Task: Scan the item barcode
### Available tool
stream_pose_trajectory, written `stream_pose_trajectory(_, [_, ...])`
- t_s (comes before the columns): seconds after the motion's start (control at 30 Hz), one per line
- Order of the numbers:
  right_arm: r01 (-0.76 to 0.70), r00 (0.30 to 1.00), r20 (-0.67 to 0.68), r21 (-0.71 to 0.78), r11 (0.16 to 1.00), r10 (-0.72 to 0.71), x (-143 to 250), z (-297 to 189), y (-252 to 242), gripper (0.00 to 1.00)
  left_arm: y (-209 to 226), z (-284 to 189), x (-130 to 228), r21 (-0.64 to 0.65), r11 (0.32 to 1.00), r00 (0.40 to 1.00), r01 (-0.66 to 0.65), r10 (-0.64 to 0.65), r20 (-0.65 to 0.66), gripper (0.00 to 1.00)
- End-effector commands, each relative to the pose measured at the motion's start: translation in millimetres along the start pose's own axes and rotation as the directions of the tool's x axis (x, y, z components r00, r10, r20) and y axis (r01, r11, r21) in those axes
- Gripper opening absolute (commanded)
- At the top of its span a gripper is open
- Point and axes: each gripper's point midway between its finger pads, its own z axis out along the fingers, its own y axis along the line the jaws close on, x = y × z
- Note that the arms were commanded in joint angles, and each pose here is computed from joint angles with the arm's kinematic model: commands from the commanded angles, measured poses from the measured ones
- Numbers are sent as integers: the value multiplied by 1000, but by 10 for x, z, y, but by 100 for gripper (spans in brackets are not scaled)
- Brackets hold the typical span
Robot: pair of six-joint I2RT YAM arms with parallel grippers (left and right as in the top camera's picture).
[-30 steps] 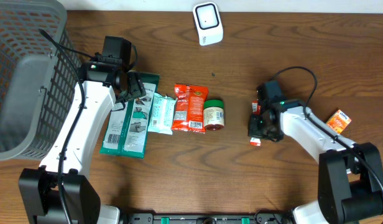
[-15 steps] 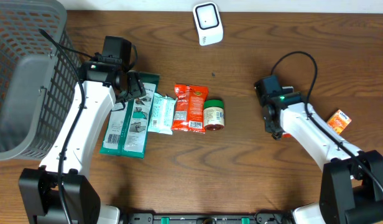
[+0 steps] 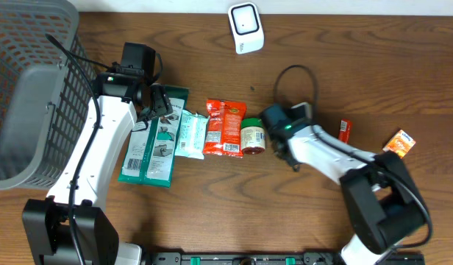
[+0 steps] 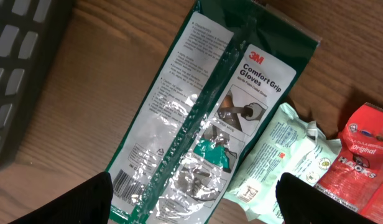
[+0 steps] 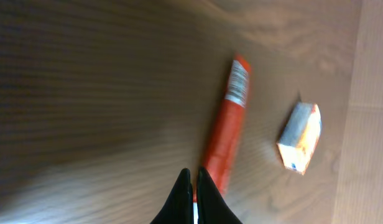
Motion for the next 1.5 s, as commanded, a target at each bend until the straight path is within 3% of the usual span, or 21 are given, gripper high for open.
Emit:
stream_pose_trajectory(0.0, [76, 995, 57, 15, 997, -77, -75, -106, 156, 1, 17, 14, 14, -9, 1000, 1000, -8, 8, -5, 84])
stream_pose_trajectory(0.23, [21, 997, 77, -70, 997, -15, -136, -181, 302, 1, 17, 14, 14, -9, 1000, 1000, -8, 8, -5, 84])
stream_pose_trajectory(0.5, [-146, 989, 1, -168, 975, 148, -375, -452, -407, 2, 17, 14, 14, -9, 1000, 1000, -8, 8, -5, 84])
stream_pose_trajectory(0.7, [-326, 942, -77, -446, 833, 327, -425, -608, -881, 6, 17, 14, 14, -9, 1000, 1000, -8, 8, -5, 84])
stream_pose_trajectory(0.97, [-536, 841, -263, -531, 656, 473, -143, -416, -1272, 9, 17, 14, 14, -9, 1000, 1000, -8, 8, -5, 84])
stream_pose_trajectory(1.03, [-559, 827, -294, -515, 650, 478, -57, -371, -1315, 16, 17, 14, 14, -9, 1000, 1000, -8, 8, -5, 84])
stream_pose_trajectory(1.1, [-573, 819, -315, -495, 653, 479, 15, -341, -1350, 34, 17, 14, 14, -9, 1000, 1000, -8, 8, -5, 84])
stream_pose_trajectory(1.27, [-578, 815, -337, -523, 627, 471, 23, -381, -1295, 49, 17, 14, 14, -9, 1000, 1000, -8, 8, -5, 84])
stream_pose_trajectory(1.3, [-578, 815, -342, -529, 621, 468, 26, -393, -1281, 68, 17, 14, 14, -9, 1000, 1000, -8, 8, -5, 84])
stream_pose_trajectory(1.37, [-578, 815, -356, -539, 612, 457, 50, -408, -1240, 86, 17, 14, 14, -9, 1000, 1000, -8, 8, -5, 84])
stream_pose_trajectory(1.47, [-605, 796, -393, -524, 599, 460, 118, -395, -1187, 84, 17, 14, 14, -9, 1000, 1000, -8, 8, -5, 84])
